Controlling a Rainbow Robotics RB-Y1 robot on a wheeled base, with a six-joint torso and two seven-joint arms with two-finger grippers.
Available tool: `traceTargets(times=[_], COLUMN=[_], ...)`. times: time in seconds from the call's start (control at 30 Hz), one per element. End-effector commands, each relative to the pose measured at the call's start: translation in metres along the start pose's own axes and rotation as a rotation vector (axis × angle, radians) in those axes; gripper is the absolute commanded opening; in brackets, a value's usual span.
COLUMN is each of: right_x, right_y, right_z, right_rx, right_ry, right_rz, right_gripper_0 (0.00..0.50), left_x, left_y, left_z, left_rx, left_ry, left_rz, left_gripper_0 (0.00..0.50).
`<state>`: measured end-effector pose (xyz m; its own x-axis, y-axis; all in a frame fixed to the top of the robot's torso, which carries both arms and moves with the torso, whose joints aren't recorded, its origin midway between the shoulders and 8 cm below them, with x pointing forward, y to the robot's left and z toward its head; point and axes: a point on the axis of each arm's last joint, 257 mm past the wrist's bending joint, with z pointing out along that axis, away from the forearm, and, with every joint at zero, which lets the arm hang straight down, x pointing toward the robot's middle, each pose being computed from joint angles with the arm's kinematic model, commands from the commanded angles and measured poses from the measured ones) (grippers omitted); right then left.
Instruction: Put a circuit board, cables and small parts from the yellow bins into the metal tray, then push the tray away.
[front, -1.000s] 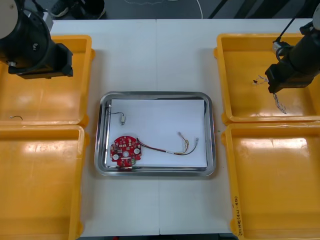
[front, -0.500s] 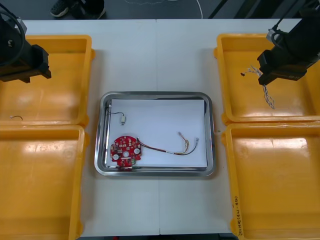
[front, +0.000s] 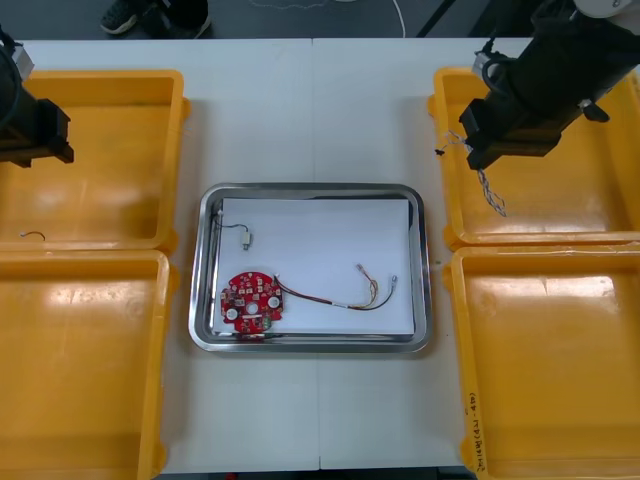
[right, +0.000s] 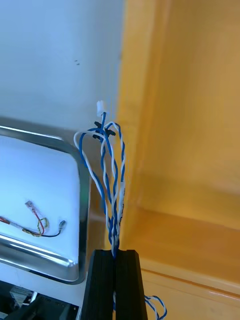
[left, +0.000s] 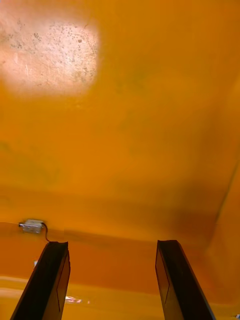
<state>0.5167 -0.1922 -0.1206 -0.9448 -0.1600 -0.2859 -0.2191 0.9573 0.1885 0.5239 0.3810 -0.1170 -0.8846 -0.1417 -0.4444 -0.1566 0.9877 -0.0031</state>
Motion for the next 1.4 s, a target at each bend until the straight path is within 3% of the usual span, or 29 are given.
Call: traceTargets(times=[0.03, 0.27, 0.4, 0.9, 1.4], right_x=[-0.009, 0.001, 0.0, -0.003, 0.02], right_y=[0.052, 0.084, 0.099, 0.16, 0.182], right_z=[-0.013, -0.001, 0.005, 0.044, 0.09], right_rx=[-0.004, 0.019, -0.001, 0.036, 0.074], right_ry=[-0.036, -0.028, -0.039, -0.075, -0.036], right_rz=[-0.203, -0.42, -0.529, -1.014, -1.165], right_gripper_0=[0.0, 0.0, 0.0, 0.0, 0.0], left_x=[-0.015, -0.015, -0.012, 0.023, 0.054], left_y=[0.028, 0.048, 0.055, 0.07, 0.075], left_z=[-0.016, 0.001, 0.007, 0.034, 0.056], left_rx=[-0.054, -0.065, -0.069, -0.079, -0.057], left_ry=[-0.032, -0.022, -0.004, 0.103, 0.162], left_rz=[0.074, 0.09, 0.109, 0.082, 0.068], left_gripper_0=[0.5, 0.5, 0.5, 0.5, 0.5])
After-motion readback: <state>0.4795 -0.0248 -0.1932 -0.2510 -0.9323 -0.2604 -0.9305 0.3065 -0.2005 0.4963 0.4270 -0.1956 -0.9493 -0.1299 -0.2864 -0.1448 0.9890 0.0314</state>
